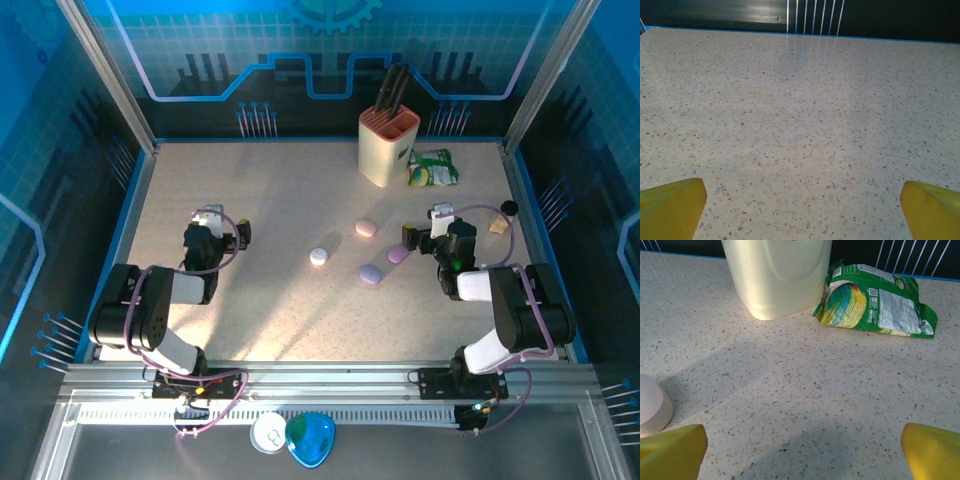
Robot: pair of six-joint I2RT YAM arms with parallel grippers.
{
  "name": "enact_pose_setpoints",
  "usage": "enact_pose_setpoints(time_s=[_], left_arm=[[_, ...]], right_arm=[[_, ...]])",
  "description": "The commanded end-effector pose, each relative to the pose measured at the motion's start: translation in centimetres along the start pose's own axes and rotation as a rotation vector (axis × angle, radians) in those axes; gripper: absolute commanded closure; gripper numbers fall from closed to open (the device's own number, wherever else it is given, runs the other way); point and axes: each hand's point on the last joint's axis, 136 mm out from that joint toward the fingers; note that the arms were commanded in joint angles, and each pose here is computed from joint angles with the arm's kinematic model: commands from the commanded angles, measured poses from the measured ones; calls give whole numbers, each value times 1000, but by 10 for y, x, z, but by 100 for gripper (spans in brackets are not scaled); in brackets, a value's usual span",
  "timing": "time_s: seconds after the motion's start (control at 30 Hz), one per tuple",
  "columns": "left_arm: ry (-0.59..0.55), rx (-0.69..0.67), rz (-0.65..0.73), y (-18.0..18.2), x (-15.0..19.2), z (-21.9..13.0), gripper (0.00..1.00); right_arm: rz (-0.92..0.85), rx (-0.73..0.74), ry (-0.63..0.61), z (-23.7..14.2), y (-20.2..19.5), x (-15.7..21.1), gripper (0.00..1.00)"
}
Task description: Insert wireless bluetooth earbuds into charging case
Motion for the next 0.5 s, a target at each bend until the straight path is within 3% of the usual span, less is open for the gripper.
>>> enact_pose_setpoints(time_s=[0.0, 0.47], left_arm=[[-2, 1, -6, 1, -4, 3, 1], [8, 40, 5, -6, -3, 3, 1]], right_arm=[[-16, 14, -40, 0, -5, -9, 0], [-22, 20, -39, 0, -4, -9, 0]])
Point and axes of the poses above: each hand's point on the last joint's axis, 136 mm out from that joint toward the fingers, its own z axis out along the fingers, its own y axis along the line the jaws close on, x = y × z, and after that the axes turned 4 degrees about -z, right-handed
